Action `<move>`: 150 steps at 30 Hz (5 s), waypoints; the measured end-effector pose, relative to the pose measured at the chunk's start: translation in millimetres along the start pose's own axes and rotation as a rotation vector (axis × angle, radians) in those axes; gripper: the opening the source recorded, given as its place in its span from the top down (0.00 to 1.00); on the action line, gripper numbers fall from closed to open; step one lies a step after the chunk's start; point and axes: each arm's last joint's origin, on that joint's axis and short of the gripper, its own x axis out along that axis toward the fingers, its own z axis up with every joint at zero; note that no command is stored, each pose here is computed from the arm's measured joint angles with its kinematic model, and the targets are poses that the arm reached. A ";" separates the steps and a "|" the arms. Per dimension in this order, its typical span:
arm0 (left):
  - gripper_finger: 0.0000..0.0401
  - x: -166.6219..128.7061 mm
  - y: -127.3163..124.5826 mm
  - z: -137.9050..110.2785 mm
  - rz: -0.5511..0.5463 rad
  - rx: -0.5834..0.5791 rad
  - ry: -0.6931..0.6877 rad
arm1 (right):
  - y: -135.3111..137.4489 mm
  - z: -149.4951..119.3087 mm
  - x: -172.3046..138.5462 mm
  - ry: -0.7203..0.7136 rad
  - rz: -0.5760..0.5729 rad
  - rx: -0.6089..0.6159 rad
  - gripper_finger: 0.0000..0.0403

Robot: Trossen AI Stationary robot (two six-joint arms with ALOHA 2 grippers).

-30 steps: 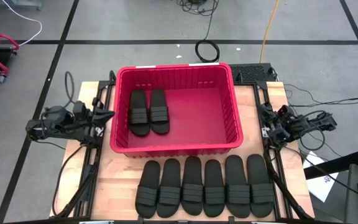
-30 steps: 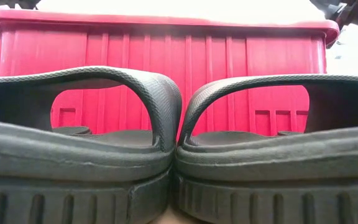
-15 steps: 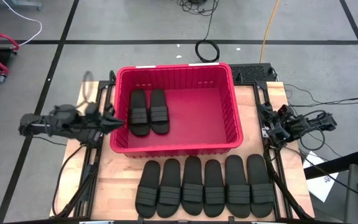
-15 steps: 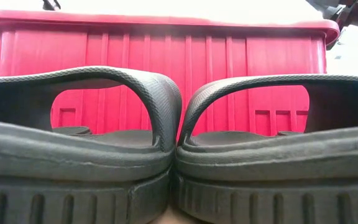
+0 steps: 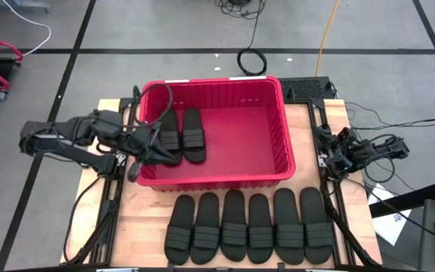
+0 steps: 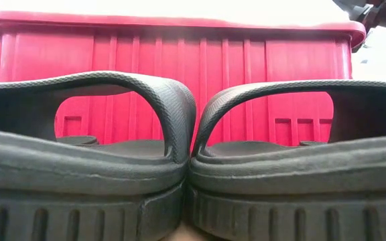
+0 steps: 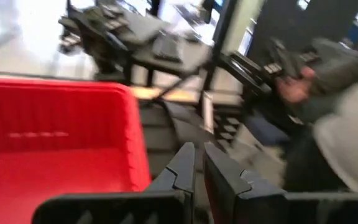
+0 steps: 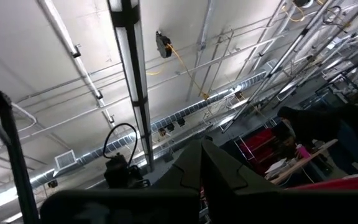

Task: Pick and place slides into bin
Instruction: Put the slipper into the bin

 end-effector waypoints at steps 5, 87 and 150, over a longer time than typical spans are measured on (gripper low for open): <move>0.94 6.2 -16.4 -8.1 -0.131 -0.120 0.181 | 1.7 -0.1 0.0 0.003 0.057 -0.035 1.00; 0.39 184.0 -48.2 -246.2 -0.273 -0.397 0.954 | 6.2 -8.5 -1.1 0.098 0.236 0.000 1.00; 1.00 64.5 212.2 56.5 -0.069 0.228 0.643 | -0.1 -8.7 -0.4 0.077 0.029 -0.210 1.00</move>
